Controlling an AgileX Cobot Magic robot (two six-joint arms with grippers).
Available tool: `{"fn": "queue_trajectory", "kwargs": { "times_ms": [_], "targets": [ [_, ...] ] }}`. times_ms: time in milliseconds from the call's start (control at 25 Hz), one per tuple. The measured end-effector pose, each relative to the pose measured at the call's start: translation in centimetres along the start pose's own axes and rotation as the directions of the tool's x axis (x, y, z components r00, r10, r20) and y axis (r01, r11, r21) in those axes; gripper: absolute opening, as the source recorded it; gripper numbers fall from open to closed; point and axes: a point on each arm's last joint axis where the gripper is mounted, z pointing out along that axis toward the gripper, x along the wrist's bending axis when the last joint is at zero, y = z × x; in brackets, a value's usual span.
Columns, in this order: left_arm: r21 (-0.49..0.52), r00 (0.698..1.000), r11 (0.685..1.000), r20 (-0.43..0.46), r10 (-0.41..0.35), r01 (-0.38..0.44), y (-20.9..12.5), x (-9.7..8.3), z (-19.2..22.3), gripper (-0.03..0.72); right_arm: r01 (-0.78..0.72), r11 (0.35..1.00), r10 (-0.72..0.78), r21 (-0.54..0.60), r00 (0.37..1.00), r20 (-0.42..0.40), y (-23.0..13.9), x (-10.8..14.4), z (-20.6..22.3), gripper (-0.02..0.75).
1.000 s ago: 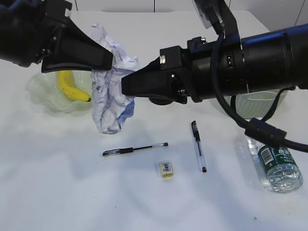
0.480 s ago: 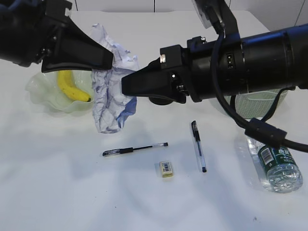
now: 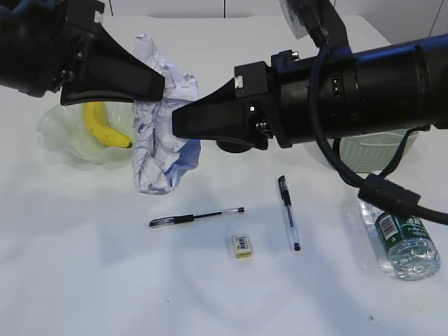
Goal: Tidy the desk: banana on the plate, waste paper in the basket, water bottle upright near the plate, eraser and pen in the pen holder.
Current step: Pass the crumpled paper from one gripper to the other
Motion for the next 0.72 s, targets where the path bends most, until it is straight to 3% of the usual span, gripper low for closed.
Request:
{"fn": "queue_trajectory", "kwargs": {
  "times_ms": [320, 720],
  "targets": [
    [-0.005, 1.000, 1.000, 0.000, -0.002, 0.002, 0.04, 0.00, 0.00, 0.000, 0.000, 1.000, 0.000, 0.000, 1.000, -0.004, 0.00, 0.04, 0.00, 0.000],
    [-0.025, 1.000, 1.000, -0.006, -0.007, 0.007, 0.23, 0.06, 0.00, 0.290, 0.000, 1.000, 0.000, 0.002, 1.000, -0.008, -0.02, 0.07, 0.00, 0.000]
  ]
}}
